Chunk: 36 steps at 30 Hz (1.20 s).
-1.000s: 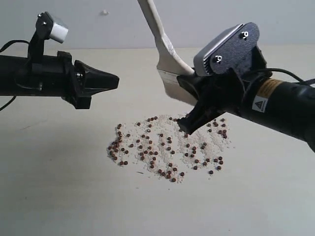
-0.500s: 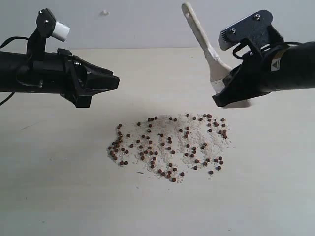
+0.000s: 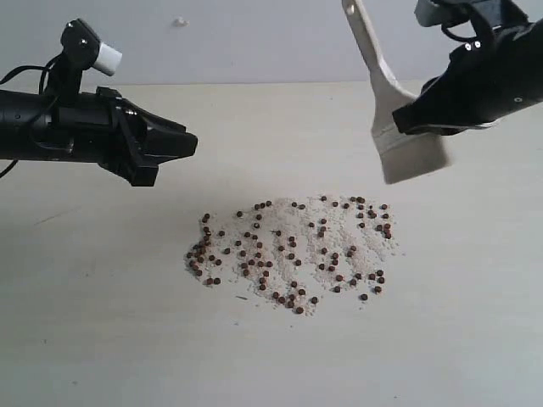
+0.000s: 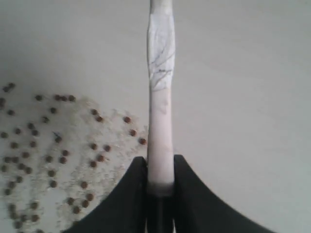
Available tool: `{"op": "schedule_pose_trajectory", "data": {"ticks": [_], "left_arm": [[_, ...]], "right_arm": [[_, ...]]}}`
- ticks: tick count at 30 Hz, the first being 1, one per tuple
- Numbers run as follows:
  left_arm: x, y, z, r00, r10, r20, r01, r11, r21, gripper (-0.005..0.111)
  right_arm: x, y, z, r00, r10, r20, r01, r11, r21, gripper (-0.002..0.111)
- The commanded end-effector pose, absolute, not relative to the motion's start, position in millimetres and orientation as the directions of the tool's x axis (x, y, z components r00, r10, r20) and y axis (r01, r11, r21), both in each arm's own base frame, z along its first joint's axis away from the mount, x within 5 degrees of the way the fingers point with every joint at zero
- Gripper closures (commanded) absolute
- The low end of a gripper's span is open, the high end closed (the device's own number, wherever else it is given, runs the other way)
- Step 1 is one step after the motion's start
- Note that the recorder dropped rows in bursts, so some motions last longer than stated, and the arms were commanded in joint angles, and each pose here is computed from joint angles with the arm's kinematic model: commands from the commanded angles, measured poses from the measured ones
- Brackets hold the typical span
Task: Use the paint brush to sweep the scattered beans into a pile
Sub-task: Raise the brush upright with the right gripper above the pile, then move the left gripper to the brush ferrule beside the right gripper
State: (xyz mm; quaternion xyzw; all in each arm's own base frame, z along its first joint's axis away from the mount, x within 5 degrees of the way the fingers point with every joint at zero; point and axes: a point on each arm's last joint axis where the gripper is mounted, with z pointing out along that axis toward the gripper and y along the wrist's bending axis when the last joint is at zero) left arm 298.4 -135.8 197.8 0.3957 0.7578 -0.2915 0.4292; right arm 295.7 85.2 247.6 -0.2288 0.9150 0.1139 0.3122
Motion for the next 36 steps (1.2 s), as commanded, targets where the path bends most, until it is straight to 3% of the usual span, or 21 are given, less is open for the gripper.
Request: {"op": "schedule_pose_trajectory", "data": {"ticks": [1,4,9,11,15,19,28,31,36], "left_arm": [[299.8,-136.0,198.4,-0.321,0.336,-0.885,0.85,0.515,-0.113,0.077],[299.7,-136.9,201.1,-0.327,0.3,-0.896,0.849,0.51,-0.139,0.077],[287.5,-147.4,214.1,-0.289,0.19,-0.938,0.916,0.341,-0.213,0.08],[288.2,-147.6,211.6,-0.34,0.175,-0.924,0.899,0.35,-0.264,0.107],[288.4,-149.7,203.9,-0.382,0.158,-0.911,0.892,0.32,-0.319,0.107],[284.8,-150.2,201.5,-0.343,0.098,-0.934,0.929,0.18,-0.323,0.107],[302.0,-134.4,174.7,-0.428,0.087,-0.899,0.885,0.24,-0.398,0.107],[304.8,-134.8,173.7,-0.427,0.087,-0.9,0.886,0.24,-0.397,0.093],[306.1,-135.1,175.0,-0.424,0.085,-0.902,0.887,0.24,-0.395,0.043]], "right_arm": [[296.8,93.0,258.1,-0.61,-0.26,-0.749,-0.6,0.769,0.221,0.108],[287.8,98.5,257.8,-0.478,-0.193,-0.857,-0.746,0.604,0.28,0.108],[285.7,106.0,234.2,-0.476,-0.119,-0.871,-0.804,0.459,0.377,0.108],[283.9,110.7,223.3,-0.404,-0.09,-0.91,-0.865,0.363,0.348,0.108],[287.5,111.8,210.7,-0.393,-0.079,-0.916,-0.873,0.346,0.344,0.108],[288.2,114.1,203.9,-0.351,-0.06,-0.935,-0.902,0.288,0.32,0.108],[297.9,115.8,205.4,-0.336,-0.058,-0.94,-0.908,0.286,0.307,0.108],[301.8,116.2,205.6,-0.33,-0.058,-0.942,-0.91,0.286,0.302,0.108],[305.7,116.6,190.9,-0.373,-0.062,-0.926,-0.895,0.287,0.342,0.108]]}}
